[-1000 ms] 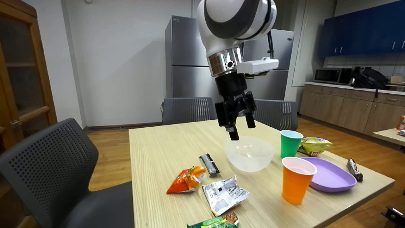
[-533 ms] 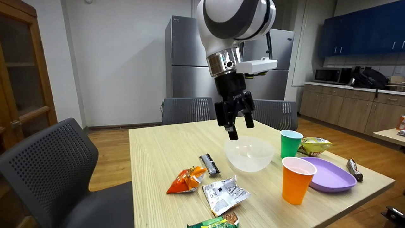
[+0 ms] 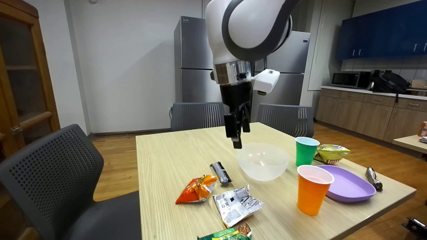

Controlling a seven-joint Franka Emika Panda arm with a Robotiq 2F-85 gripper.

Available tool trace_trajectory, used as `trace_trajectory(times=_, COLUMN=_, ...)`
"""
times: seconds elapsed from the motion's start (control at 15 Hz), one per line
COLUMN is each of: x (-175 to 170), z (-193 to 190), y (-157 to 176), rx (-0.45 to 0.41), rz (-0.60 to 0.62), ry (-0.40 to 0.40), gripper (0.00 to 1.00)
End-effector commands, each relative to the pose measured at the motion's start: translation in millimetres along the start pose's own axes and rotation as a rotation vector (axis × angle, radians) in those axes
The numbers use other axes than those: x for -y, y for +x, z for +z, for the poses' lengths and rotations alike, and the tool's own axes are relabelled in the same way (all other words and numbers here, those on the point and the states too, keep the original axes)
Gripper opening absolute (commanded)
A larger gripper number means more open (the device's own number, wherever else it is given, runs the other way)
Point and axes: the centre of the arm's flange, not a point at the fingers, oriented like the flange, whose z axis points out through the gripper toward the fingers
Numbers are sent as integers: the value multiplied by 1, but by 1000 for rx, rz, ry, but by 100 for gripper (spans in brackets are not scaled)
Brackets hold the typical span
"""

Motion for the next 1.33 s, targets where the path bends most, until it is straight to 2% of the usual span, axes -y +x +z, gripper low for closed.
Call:
trace_trajectory(times=0.0, x=8, z=16, y=5, rx=-84, rz=-175, ry=-34, gripper=100)
trace_trajectory(times=0.27, x=19, z=40, y=10, rx=-116, rz=-363, ry=-28, gripper=100)
trace_trajectory(times=0.6, x=34, z=80, y=6, rx=-57, rz=-521, ry=21, gripper=100)
trace_trajectory(times=0.93, x=41, z=108, y=4, rx=-23, rz=-594, ry=58, gripper=100)
trace_trajectory(times=1.27, x=39, z=124, y=6, rx=-5, rz=-614, ry=78, gripper=100)
